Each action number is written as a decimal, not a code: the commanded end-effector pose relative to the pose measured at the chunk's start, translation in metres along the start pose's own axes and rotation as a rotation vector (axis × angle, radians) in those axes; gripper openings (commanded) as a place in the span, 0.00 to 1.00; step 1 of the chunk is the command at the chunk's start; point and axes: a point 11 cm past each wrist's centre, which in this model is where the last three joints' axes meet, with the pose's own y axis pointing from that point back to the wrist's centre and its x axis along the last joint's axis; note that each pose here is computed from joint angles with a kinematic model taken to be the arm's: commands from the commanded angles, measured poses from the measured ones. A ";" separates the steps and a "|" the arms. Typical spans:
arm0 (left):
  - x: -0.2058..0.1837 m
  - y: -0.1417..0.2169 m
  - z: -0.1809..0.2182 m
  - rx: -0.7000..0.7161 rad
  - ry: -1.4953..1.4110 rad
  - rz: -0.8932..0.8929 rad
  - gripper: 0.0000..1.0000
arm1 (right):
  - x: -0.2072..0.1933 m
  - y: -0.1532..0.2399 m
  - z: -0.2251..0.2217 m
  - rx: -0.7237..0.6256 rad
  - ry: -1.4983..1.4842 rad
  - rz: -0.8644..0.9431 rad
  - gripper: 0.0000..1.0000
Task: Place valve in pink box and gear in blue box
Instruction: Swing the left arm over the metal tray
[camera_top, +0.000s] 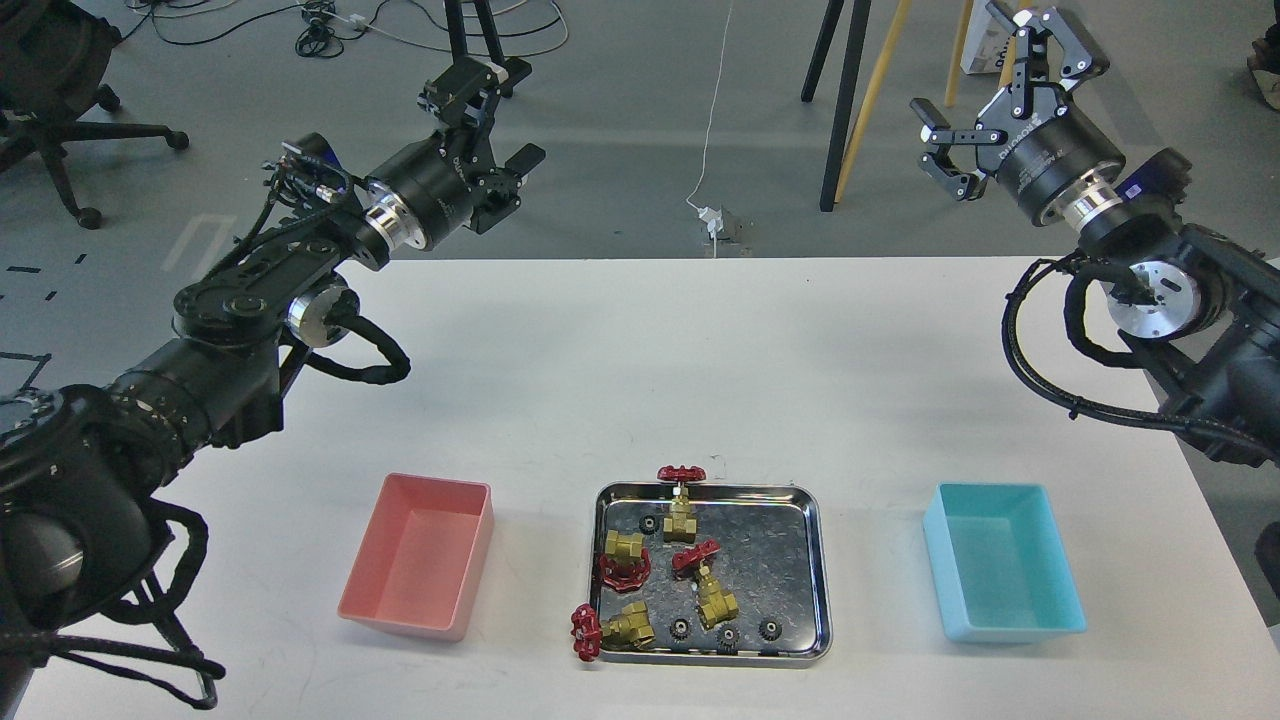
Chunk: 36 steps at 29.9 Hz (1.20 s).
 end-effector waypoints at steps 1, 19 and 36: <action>0.000 -0.001 0.003 -0.025 0.032 0.014 1.00 | 0.002 0.001 0.002 -0.004 0.000 0.005 1.00; -0.048 -0.041 0.114 -0.272 0.062 -0.167 1.00 | 0.011 -0.005 -0.055 0.139 -0.078 0.044 1.00; -0.196 0.081 0.011 0.495 -1.202 -1.417 1.00 | 0.045 0.025 -0.038 0.027 -0.104 0.130 1.00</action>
